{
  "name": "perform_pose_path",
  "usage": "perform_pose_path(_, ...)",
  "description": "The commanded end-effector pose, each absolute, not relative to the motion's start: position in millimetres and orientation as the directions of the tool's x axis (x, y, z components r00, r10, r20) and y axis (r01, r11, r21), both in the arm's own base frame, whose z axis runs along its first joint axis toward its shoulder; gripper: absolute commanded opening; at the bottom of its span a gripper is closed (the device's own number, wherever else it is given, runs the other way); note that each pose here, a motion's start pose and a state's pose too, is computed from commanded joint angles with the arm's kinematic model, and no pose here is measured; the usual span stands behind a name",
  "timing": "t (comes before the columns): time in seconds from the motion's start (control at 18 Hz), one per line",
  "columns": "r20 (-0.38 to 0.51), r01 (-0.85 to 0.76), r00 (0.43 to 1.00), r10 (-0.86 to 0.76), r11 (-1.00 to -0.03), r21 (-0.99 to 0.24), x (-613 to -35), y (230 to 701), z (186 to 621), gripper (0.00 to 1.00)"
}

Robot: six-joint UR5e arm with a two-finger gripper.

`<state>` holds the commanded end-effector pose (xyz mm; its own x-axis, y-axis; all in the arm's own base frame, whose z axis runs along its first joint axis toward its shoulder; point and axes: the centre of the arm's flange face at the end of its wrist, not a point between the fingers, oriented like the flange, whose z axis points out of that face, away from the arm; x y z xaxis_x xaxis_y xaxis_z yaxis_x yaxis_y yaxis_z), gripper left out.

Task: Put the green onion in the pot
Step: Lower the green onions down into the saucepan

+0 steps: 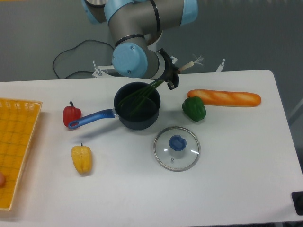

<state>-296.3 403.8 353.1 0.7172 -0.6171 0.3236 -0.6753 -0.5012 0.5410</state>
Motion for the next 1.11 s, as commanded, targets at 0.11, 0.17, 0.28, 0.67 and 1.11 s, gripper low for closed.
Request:
perform_pose_path(0.11, 0.324, -0.676, 0.717, -0.617, -0.501, 0.541, -296, 404, 352, 0.16)
perform_pose_path(0.17, 0.327, -0.677, 0.716, -0.616, -0.5, 0.54, -296, 405, 351, 0.16)
perform_pose_path(0.28, 0.328, -0.676, 0.717, -0.615, -0.501, 0.54, -297, 406, 349, 0.16)
perform_pose_path(0.67, 0.314, -0.668, 0.722, -0.616, -0.504, 0.547, -291, 414, 344, 0.16)
perform_pose_path(1.11, 0.318, -0.668, 0.722, -0.615, -0.498, 0.552, -285, 421, 336, 0.19)
